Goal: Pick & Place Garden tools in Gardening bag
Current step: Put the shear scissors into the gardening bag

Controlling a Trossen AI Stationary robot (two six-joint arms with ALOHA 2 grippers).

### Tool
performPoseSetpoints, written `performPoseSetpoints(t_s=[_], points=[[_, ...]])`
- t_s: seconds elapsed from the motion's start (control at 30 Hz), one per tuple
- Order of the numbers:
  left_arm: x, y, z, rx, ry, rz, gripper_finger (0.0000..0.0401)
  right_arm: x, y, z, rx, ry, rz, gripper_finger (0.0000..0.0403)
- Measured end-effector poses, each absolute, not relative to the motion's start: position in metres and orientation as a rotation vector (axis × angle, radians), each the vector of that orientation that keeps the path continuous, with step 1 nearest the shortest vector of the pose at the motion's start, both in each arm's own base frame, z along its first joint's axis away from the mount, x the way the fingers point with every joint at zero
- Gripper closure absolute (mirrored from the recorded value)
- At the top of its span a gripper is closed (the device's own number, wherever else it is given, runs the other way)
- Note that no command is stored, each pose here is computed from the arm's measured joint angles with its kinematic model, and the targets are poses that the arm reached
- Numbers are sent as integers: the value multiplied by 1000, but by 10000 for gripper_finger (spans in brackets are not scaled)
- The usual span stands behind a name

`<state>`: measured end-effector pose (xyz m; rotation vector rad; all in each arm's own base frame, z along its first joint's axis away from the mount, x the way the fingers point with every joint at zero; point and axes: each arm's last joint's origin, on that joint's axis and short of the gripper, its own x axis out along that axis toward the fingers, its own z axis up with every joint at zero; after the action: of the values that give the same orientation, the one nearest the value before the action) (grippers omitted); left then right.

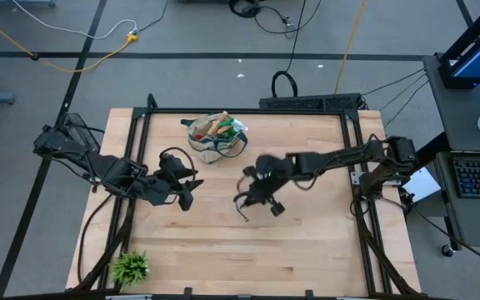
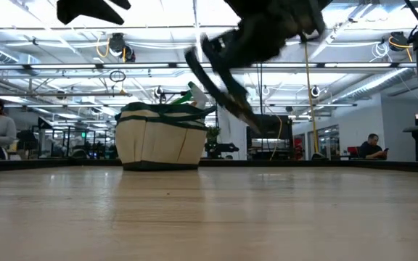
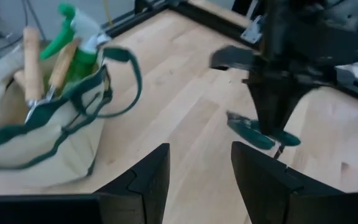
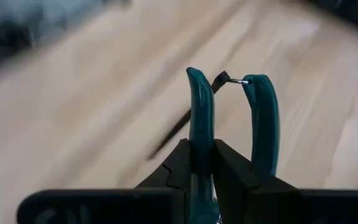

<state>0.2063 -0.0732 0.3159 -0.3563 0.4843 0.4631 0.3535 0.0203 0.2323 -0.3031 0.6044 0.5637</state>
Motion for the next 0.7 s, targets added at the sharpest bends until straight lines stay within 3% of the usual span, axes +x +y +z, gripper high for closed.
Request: performPoseSetpoints(t_s=[0.37, 0.7], points=[[217, -72, 329, -271, 380, 396, 226, 362, -25, 276, 216, 301, 679, 370], [223, -75, 337, -277, 294, 360, 226, 361, -41, 314, 435, 85, 786, 369]])
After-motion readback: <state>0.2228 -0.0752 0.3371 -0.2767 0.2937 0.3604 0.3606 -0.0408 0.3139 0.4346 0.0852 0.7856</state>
